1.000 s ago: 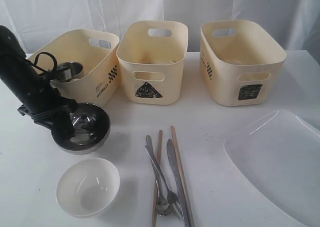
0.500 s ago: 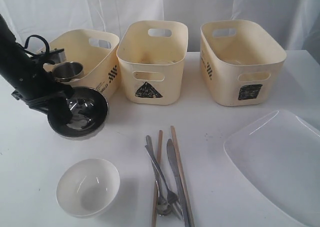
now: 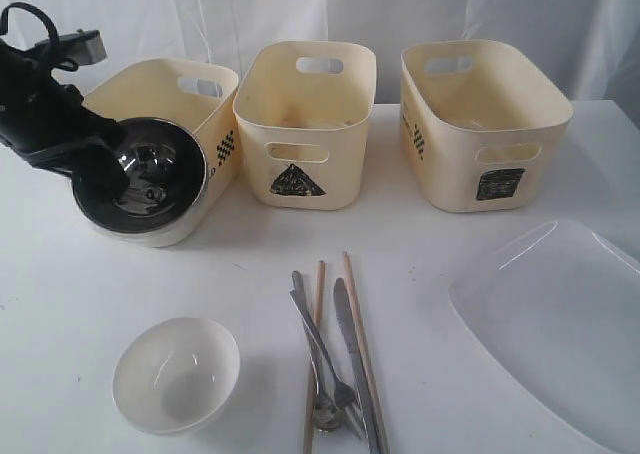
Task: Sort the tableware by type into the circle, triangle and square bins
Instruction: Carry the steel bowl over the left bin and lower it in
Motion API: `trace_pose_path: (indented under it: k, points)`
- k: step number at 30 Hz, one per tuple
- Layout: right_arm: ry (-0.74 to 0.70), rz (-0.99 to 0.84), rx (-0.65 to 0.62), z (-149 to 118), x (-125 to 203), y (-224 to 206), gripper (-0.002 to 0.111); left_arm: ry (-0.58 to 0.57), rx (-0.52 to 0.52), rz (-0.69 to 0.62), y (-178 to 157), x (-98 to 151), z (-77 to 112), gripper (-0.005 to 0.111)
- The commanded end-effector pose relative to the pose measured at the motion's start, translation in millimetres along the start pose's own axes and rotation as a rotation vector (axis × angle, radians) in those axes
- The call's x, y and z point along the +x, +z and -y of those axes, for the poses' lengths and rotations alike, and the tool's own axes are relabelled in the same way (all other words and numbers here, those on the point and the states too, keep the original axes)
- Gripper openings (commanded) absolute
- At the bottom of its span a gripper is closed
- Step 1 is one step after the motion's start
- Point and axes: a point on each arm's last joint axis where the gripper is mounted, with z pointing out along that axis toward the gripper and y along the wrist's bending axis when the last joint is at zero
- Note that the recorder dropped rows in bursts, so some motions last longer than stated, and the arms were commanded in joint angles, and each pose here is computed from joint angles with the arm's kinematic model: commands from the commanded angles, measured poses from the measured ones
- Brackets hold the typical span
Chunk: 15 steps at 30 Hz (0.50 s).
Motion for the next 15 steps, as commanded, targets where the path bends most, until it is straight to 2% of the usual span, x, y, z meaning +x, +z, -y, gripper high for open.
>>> trace_pose_path:
  k: [1,11,15]
  points:
    - [-0.002,0.011,-0.002,-0.1,-0.3,-0.3,0.0,0.03,-0.026,0.077,-22.8,0.5,11.5,0.01]
    - [-0.002,0.011,-0.002,-0.1,-0.3,-0.3,0.0,0.12,-0.167,0.313,-75.1,-24.4,20.5,0.01]
    - [-0.002,0.011,-0.002,-0.1,-0.3,-0.3,0.0,0.147,-0.253,0.431,-87.2,-37.8,16.5,0.01]
